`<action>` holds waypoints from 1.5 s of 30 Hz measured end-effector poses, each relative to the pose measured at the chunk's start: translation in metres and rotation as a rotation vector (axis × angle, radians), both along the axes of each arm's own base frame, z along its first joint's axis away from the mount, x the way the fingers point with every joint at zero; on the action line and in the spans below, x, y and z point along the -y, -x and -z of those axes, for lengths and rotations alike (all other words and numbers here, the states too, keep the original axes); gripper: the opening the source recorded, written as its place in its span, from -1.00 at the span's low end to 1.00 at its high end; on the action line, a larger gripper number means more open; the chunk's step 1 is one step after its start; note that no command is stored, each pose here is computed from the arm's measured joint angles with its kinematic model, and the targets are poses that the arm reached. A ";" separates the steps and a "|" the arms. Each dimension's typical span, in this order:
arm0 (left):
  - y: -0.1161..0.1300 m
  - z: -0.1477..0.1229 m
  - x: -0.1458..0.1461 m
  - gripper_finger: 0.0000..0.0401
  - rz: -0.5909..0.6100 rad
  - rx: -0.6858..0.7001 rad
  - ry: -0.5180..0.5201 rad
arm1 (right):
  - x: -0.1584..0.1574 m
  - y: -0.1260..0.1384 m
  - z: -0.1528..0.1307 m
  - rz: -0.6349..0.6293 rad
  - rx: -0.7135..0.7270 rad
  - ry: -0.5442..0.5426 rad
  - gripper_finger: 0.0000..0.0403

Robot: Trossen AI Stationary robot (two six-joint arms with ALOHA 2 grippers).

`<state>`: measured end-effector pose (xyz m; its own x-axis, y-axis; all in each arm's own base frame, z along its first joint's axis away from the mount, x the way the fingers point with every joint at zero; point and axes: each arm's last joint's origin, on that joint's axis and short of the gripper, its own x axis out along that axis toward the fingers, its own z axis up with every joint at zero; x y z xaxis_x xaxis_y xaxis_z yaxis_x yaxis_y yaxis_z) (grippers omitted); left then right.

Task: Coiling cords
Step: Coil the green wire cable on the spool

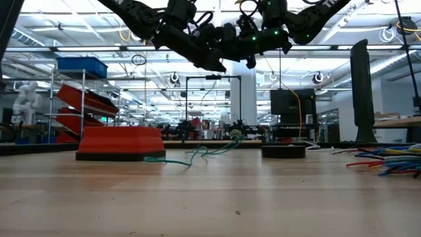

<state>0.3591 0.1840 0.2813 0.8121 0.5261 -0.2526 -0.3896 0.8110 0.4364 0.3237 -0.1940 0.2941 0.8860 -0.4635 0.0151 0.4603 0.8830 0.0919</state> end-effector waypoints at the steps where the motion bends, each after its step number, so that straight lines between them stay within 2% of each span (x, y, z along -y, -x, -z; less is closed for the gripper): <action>1: 0.001 -0.002 0.000 -0.87 -0.009 -0.008 -0.014 | 0.000 0.000 0.000 -0.008 0.001 0.000 -1.00; 9: 0.010 -0.008 -0.001 -0.87 -0.118 -0.106 -0.114 | 0.000 0.001 -0.002 -0.069 0.018 -0.019 -1.00; 18: 0.022 0.002 -0.016 -0.87 -0.079 -0.182 -0.030 | -0.004 0.010 -0.015 -0.111 0.029 -0.010 -1.00; 24: 0.030 0.002 -0.030 -0.87 -0.065 -0.164 0.001 | -0.008 0.015 -0.013 -0.164 -0.047 -0.067 -1.00; 33: 0.036 0.003 -0.038 -0.87 -0.053 -0.165 0.019 | -0.011 0.016 0.002 -0.170 -0.197 -0.132 -1.00; 45: 0.046 0.005 -0.050 -0.87 -0.082 -0.183 0.038 | -0.011 0.021 0.018 -0.126 -0.383 -0.129 -1.00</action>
